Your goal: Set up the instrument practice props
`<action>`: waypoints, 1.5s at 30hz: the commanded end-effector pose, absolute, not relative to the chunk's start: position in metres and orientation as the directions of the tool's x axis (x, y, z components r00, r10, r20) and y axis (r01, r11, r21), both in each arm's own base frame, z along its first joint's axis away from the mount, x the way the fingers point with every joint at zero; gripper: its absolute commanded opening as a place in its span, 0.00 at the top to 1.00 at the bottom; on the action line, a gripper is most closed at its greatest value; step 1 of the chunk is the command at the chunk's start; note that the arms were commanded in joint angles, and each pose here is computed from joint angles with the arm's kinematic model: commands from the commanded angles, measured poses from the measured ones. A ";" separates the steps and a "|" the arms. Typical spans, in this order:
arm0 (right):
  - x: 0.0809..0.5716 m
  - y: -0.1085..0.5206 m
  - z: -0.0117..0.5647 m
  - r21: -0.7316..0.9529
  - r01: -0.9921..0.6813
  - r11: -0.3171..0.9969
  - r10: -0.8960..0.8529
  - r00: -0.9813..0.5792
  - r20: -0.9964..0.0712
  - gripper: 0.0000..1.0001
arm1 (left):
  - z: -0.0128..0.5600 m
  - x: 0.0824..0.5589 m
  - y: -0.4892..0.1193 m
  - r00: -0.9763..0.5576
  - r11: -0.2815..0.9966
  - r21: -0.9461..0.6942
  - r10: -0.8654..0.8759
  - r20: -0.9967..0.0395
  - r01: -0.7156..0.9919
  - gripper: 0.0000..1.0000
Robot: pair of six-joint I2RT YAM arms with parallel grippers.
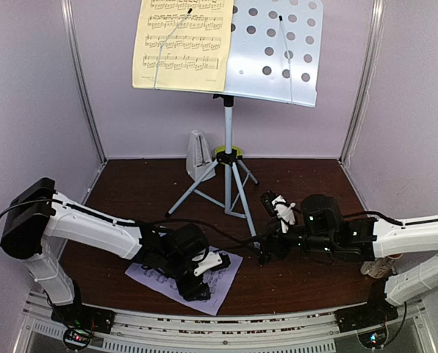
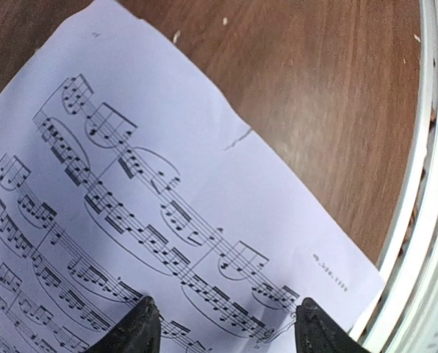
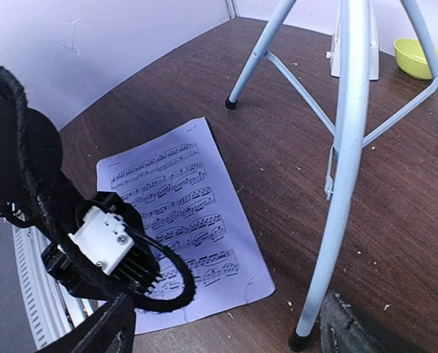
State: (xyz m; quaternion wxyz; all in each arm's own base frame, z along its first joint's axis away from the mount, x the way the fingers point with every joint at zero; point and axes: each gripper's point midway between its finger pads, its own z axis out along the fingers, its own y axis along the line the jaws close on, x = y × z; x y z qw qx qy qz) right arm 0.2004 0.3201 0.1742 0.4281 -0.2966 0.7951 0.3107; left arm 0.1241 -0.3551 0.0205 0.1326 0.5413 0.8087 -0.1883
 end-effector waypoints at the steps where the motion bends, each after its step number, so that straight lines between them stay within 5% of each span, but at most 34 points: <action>1: 0.203 0.347 0.180 0.241 -0.767 0.594 -0.228 -0.448 -0.864 0.14 | 0.026 0.111 -0.321 -0.382 0.351 -0.152 0.829 -0.409 0.924 0.36; 8: 0.207 0.387 0.165 0.231 -0.781 0.580 -0.286 -0.461 -0.840 0.22 | 0.058 0.144 -0.306 -0.627 0.610 -0.225 0.593 -0.505 0.759 0.32; 13: 0.215 0.411 0.148 0.230 -0.771 0.593 -0.315 -0.485 -0.816 0.28 | 0.057 0.162 -0.266 -0.847 0.817 -0.387 0.211 -0.488 0.427 0.30; 24: 0.218 0.441 0.088 0.222 -0.779 0.586 -0.420 -0.526 -0.739 0.34 | 0.040 0.166 -0.165 -0.850 0.806 -0.584 -0.374 -0.371 -0.099 0.17; 31: 0.210 0.439 0.059 0.227 -0.783 0.579 -0.471 -0.549 -0.691 0.41 | 0.013 0.166 -0.150 -0.840 0.772 -0.609 -0.446 -0.310 -0.184 0.17; 45: 0.177 0.407 0.013 0.236 -0.793 0.561 -0.575 -0.579 -0.578 0.65 | 0.024 0.235 -0.210 -0.892 0.796 -0.606 -0.282 -0.354 -0.012 0.16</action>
